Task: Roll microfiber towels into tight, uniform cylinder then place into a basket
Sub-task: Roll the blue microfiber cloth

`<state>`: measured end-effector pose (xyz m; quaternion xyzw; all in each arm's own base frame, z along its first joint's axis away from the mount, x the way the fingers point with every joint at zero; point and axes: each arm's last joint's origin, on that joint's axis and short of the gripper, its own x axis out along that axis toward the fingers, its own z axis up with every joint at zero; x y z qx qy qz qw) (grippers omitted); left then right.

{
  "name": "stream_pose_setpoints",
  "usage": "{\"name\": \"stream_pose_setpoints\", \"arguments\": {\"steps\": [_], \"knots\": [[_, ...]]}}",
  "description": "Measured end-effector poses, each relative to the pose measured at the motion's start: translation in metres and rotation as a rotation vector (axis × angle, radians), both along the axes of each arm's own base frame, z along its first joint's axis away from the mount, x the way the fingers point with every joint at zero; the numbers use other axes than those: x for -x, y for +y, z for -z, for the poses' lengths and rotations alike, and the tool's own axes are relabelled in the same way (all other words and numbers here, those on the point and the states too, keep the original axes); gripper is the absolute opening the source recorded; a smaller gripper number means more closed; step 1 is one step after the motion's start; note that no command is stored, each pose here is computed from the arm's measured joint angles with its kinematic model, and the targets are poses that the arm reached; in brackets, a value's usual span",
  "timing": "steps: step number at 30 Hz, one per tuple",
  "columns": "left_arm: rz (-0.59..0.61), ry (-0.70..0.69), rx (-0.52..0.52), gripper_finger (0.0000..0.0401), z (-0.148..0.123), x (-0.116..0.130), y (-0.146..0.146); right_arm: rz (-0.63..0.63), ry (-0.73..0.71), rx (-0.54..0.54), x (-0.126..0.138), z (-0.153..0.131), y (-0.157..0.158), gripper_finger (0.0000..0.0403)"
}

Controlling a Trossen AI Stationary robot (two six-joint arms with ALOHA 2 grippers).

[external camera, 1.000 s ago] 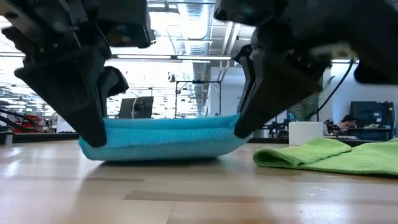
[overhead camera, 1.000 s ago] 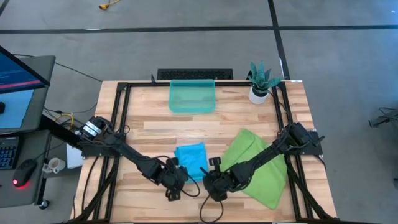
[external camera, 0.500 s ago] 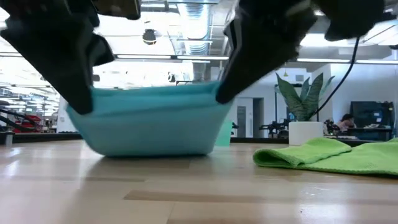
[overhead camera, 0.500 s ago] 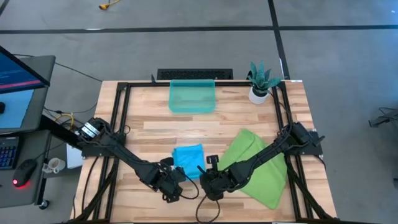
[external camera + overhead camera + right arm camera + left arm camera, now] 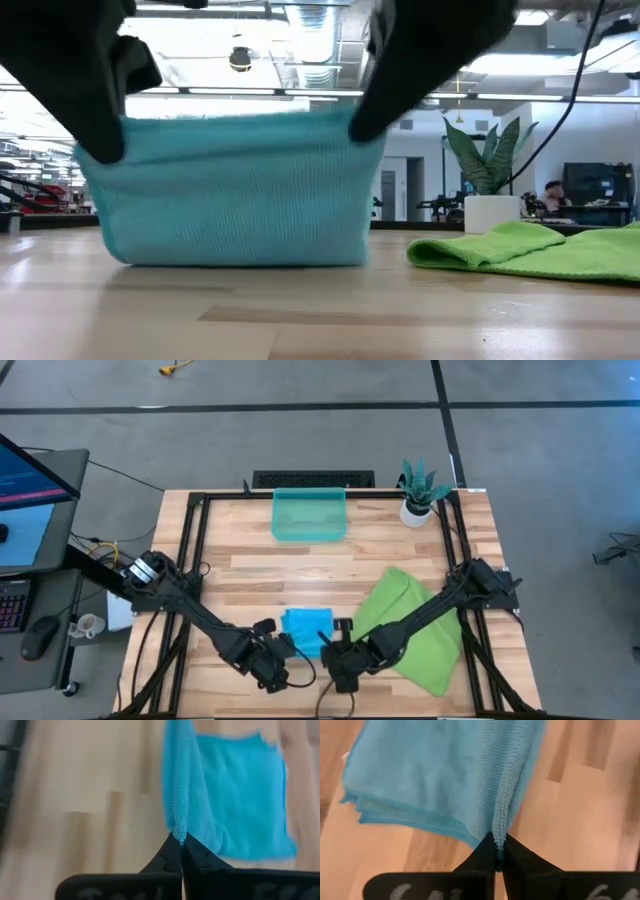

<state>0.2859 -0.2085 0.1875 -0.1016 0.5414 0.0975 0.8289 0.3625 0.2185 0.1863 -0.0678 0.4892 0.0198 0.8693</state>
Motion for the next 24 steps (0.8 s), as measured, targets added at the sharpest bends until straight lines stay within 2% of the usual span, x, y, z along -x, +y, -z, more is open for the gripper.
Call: {"name": "stream_pose_setpoints", "arguments": {"steps": [3, 11, 18, 24], "knots": [[-0.025, 0.012, -0.015, 0.0002, 0.001, -0.004, 0.009, 0.055, 0.023, 0.005, -0.001, 0.009, -0.012, 0.0007], [-0.043, 0.034, -0.016, 0.0002, 0.002, -0.011, 0.022, 0.096, 0.064, -0.015, -0.003, 0.021, -0.028, 0.0011], [-0.030, 0.058, 0.099, 0.0002, 0.003, -0.008, 0.010, -0.050, 0.095, -0.238, -0.004, 0.018, -0.011, 0.0012], [0.060, 0.008, 0.188, 0.0002, -0.011, -0.004, -0.018, -0.118, 0.063, -0.271, 0.003, 0.004, 0.013, 0.0009]]}}
